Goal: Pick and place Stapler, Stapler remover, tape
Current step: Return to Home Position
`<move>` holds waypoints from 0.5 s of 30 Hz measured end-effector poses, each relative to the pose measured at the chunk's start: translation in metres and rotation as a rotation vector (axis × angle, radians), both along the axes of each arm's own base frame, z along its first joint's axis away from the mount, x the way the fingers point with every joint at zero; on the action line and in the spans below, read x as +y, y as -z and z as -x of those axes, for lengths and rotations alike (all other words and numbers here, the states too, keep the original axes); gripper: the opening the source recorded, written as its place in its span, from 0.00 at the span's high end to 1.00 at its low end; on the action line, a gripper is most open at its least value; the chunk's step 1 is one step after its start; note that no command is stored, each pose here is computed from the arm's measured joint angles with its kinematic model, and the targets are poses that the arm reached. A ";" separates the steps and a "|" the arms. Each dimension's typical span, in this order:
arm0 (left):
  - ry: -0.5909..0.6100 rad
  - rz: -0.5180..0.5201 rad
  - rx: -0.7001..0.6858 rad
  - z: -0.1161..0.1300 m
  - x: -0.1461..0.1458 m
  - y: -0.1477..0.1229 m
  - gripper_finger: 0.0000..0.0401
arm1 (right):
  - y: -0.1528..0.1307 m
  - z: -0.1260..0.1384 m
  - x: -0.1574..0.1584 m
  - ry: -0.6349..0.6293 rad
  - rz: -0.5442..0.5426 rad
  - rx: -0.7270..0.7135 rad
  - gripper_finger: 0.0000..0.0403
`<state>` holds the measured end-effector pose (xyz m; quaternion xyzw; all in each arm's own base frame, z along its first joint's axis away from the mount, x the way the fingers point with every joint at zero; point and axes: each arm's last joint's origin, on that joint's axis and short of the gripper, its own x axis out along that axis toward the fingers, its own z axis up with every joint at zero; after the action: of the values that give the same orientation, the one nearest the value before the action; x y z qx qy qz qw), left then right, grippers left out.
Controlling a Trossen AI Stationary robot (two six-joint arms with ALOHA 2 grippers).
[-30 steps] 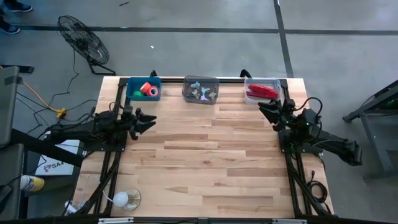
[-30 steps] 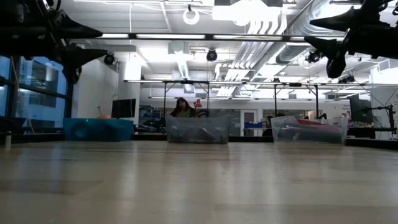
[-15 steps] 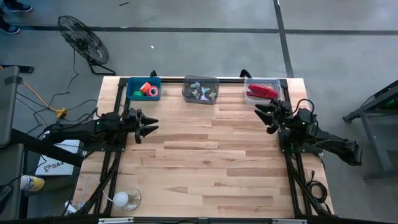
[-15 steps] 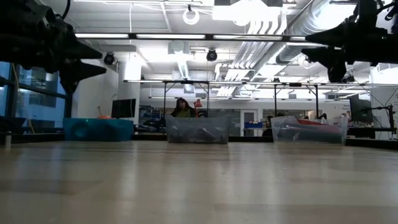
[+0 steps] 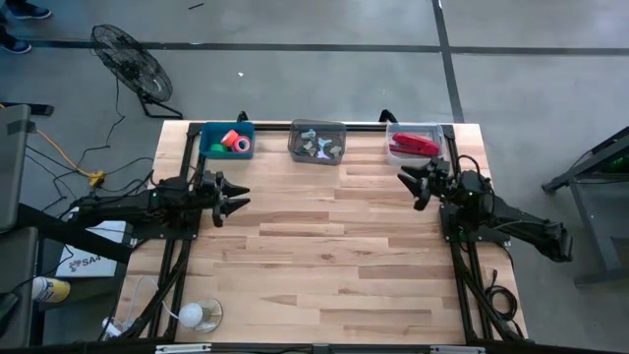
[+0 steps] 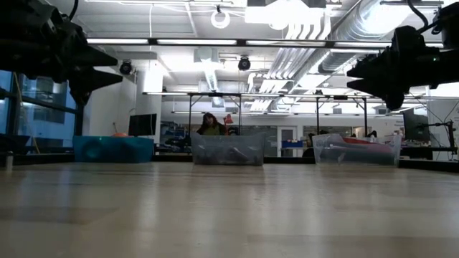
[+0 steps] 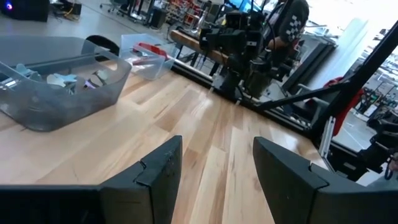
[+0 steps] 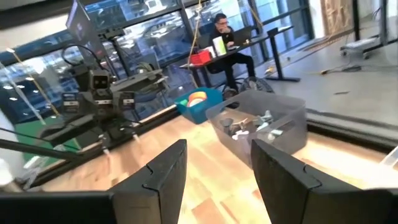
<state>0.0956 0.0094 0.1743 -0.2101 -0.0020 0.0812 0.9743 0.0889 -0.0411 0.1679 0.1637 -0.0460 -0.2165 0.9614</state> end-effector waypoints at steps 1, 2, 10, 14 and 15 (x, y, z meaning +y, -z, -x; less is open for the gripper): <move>0.000 0.000 0.000 0.000 0.000 0.000 0.51 | 0.000 0.000 0.000 -0.008 -0.010 -0.003 0.58; 0.000 0.000 0.000 0.000 0.000 0.000 0.51 | 0.000 0.000 0.000 -0.018 -0.021 -0.007 0.58; 0.000 0.000 0.000 0.000 0.000 0.000 0.51 | 0.000 0.000 0.001 -0.026 -0.042 -0.018 0.58; 0.001 -0.001 0.000 0.000 0.000 0.000 0.51 | 0.000 0.000 0.001 -0.026 -0.040 -0.017 0.58; 0.001 -0.001 0.000 0.000 0.000 0.000 0.51 | 0.000 0.000 0.001 -0.026 -0.040 -0.017 0.58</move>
<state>0.0957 0.0094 0.1742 -0.2098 -0.0019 0.0809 0.9744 0.0892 -0.0404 0.1679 0.1854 -0.0477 -0.2035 0.9602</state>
